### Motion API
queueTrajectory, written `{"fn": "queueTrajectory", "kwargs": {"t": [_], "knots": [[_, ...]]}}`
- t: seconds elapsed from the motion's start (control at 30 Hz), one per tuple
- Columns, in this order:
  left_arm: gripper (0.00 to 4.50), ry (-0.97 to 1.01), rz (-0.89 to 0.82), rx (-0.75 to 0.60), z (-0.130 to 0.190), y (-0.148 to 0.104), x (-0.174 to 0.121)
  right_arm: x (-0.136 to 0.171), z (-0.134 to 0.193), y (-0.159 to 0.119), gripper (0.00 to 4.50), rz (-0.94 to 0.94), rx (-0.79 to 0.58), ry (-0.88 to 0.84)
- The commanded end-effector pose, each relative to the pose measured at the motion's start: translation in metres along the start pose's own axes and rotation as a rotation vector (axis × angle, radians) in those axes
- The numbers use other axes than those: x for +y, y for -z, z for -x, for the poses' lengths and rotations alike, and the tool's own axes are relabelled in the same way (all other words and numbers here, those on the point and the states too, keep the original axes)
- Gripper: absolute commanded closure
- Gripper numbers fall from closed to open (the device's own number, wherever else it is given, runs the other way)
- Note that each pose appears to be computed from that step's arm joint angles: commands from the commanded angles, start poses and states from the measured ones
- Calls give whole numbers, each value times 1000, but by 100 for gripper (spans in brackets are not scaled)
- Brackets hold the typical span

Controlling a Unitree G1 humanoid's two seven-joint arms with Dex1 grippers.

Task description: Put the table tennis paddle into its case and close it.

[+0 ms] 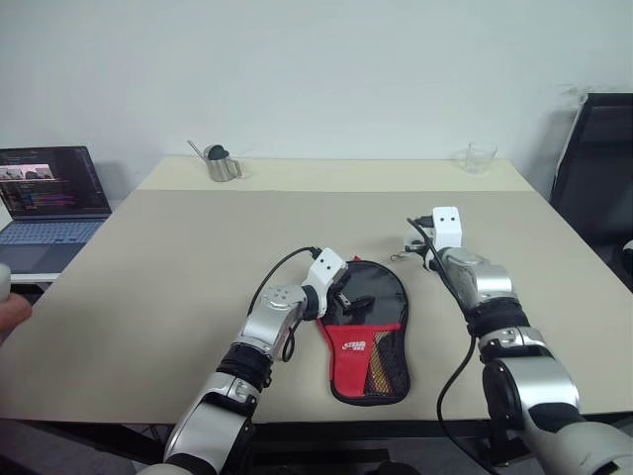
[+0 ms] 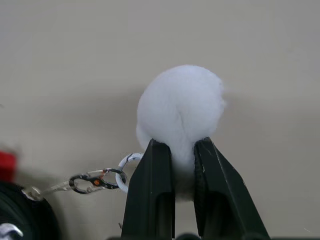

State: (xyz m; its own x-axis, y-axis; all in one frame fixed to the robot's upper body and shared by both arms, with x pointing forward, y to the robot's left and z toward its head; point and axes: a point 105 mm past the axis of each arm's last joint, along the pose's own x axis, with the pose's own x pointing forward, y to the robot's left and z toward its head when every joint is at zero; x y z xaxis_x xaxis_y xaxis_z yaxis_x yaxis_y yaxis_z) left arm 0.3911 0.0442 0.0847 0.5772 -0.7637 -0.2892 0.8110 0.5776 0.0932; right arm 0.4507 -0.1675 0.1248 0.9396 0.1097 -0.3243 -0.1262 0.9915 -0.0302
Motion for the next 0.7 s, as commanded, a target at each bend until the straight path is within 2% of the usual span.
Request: {"fn": "queueTrajectory", "kwargs": {"t": [0.03, 0.17, 0.37, 0.7], "knots": [[0, -3, 48, 147, 4, 41, -1, -24, 18, -14, 438, 43, -46, 70], [0, 18, 34, 159, 4, 42, -4, -25, 35, -6, 438, 78, -33, 8], [0, 40, 30, 166, 0, 42, -8, -4, 78, 6, 438, 232, -31, -326], [0, 65, 7, 185, -4, 44, -12, 8, 109, 28, 439, 379, -13, -513]]}}
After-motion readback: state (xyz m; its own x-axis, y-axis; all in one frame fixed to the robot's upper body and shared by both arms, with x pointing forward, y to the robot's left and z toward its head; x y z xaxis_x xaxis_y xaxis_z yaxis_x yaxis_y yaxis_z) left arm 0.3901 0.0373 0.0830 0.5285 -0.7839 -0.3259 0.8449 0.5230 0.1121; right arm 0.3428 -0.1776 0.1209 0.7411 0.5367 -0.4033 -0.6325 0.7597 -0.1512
